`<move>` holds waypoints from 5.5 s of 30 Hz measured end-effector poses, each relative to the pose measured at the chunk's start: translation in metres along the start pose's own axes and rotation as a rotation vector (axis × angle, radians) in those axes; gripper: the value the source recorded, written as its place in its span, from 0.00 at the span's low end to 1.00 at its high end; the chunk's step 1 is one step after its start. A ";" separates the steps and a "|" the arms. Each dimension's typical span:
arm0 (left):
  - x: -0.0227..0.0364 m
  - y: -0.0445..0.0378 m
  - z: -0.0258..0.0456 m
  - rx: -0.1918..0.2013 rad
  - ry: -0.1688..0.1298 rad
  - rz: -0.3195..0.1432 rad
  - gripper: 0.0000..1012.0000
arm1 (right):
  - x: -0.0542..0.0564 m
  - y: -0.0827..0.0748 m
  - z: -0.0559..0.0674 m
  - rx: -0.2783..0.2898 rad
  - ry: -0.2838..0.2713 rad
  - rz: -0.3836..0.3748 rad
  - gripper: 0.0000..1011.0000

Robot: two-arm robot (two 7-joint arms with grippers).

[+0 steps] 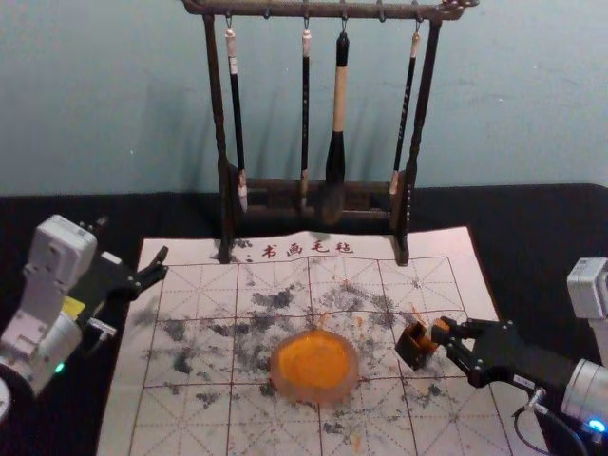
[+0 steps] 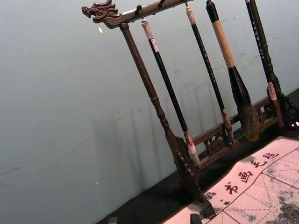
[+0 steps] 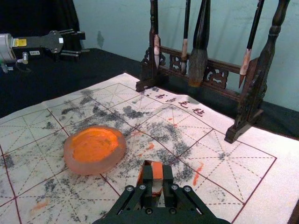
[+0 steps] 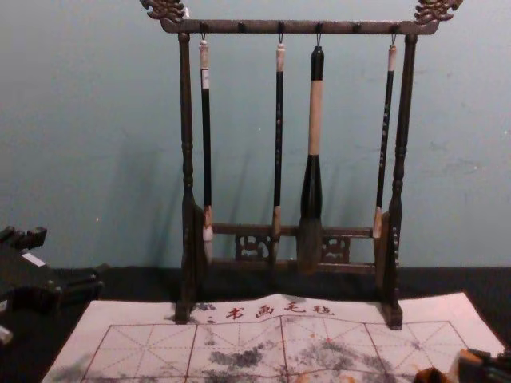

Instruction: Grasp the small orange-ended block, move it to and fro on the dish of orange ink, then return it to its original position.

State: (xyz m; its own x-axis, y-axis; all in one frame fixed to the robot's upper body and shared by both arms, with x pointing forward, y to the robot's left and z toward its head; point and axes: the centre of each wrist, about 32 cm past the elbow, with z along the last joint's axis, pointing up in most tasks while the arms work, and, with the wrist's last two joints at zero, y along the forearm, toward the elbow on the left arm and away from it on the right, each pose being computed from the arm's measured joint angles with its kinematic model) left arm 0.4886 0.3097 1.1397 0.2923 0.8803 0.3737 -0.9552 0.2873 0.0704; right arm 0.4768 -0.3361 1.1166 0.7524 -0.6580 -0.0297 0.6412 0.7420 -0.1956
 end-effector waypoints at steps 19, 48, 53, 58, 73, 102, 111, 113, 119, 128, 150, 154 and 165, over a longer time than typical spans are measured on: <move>0.0000 0.0000 0.0000 0.000 0.000 0.000 0.99 | -0.002 0.000 0.005 0.013 -0.012 0.015 0.10; 0.0000 0.0000 0.0000 0.000 0.000 0.000 0.99 | -0.009 -0.011 0.038 0.016 -0.066 0.029 0.10; 0.0000 0.0000 0.0000 0.000 0.000 0.000 0.99 | -0.009 -0.014 0.046 0.034 -0.082 0.024 0.10; 0.0000 0.0000 0.0000 0.000 0.000 0.000 0.99 | -0.008 -0.014 0.057 0.061 -0.104 0.025 0.10; 0.0000 0.0000 0.0000 0.000 0.000 0.000 0.99 | -0.009 0.014 0.066 0.042 -0.155 0.084 0.10; 0.0000 0.0000 0.0000 0.000 0.000 0.000 0.99 | -0.022 0.055 0.064 -0.058 -0.240 0.275 0.10; 0.0000 0.0000 0.0000 0.000 0.000 0.000 0.99 | -0.025 0.068 0.063 -0.095 -0.263 0.317 0.10; 0.0000 0.0000 0.0000 0.000 0.000 0.000 0.99 | -0.025 0.070 0.063 -0.097 -0.266 0.322 0.10; 0.0000 0.0000 0.0000 0.000 0.000 0.000 0.99 | -0.026 0.076 0.065 -0.107 -0.274 0.336 0.10; 0.0000 0.0000 0.0000 0.000 0.000 0.000 0.99 | -0.026 0.088 0.067 -0.122 -0.287 0.347 0.10; 0.0000 0.0000 0.0000 0.000 0.000 0.000 0.99 | -0.023 0.104 0.070 -0.140 -0.294 0.328 0.10; 0.0000 0.0000 0.0000 0.000 0.000 0.000 0.99 | -0.020 0.104 0.070 -0.141 -0.294 0.315 0.10; 0.0000 0.0000 0.0000 0.000 0.000 0.000 0.99 | -0.014 0.100 0.072 -0.144 -0.290 0.288 0.10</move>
State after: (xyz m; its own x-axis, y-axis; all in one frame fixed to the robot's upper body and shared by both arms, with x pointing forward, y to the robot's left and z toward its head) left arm 0.4886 0.3097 1.1398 0.2923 0.8803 0.3737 -0.9553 0.2873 0.0703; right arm 0.5416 -0.2436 1.1683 0.9219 -0.3482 0.1700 0.3869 0.8511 -0.3549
